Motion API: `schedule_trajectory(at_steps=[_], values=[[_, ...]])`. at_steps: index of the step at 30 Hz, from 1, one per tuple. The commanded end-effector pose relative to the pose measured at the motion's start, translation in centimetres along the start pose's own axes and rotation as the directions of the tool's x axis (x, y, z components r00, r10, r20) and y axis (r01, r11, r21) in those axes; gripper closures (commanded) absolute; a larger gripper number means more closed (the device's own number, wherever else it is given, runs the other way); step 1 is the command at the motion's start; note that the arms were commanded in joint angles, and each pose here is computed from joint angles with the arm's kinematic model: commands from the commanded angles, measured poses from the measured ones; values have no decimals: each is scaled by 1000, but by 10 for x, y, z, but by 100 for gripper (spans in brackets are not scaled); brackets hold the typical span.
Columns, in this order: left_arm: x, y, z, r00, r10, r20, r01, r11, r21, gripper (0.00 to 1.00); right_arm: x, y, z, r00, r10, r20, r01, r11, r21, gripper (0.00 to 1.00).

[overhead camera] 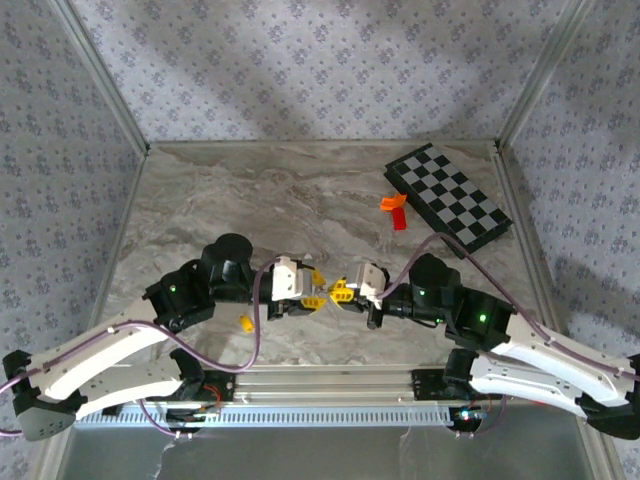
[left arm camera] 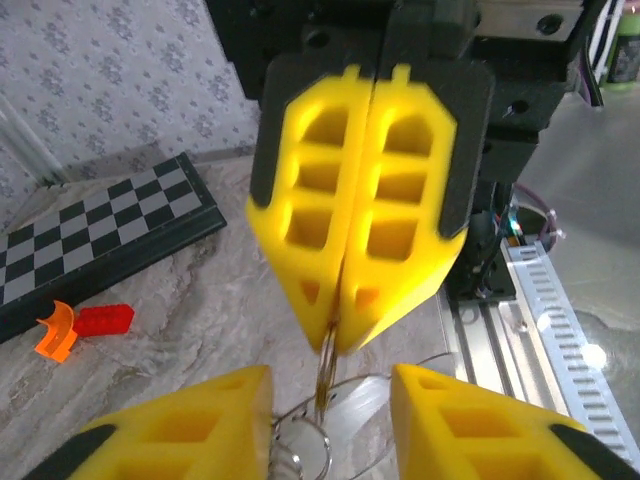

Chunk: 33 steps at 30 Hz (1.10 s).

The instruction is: Put the keys on the keyring

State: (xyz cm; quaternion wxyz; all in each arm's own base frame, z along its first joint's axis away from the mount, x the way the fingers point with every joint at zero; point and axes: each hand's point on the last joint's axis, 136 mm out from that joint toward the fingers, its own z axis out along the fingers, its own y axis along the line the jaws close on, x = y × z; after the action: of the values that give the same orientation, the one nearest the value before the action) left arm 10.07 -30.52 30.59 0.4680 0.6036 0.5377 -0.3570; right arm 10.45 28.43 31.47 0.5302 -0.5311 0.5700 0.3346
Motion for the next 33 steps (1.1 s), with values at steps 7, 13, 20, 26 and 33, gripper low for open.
schedule_trajectory(at_steps=[7, 13, 20, 26, 33], values=[[-26, 1, -19, 982, -36, 184, 48, 997, -61, 63, -33, 7, -18, 983, 53, 177, -42, 997, -64, 100], [-43, -6, -30, 958, -55, 283, 67, 997, -34, 65, -41, 6, -22, 967, 91, 237, -71, 993, -92, 100], [-54, -7, -30, 935, -80, 345, 86, 996, -2, 65, -51, 4, -27, 938, 135, 319, -100, 987, -125, 100], [-59, -7, -26, 919, -94, 382, 94, 995, 20, 67, -52, 3, -29, 929, 142, 341, -103, 986, -130, 100], [-59, -8, -22, 920, -101, 380, 94, 995, 37, 71, -52, 4, -30, 923, 134, 361, -94, 987, -127, 100]])
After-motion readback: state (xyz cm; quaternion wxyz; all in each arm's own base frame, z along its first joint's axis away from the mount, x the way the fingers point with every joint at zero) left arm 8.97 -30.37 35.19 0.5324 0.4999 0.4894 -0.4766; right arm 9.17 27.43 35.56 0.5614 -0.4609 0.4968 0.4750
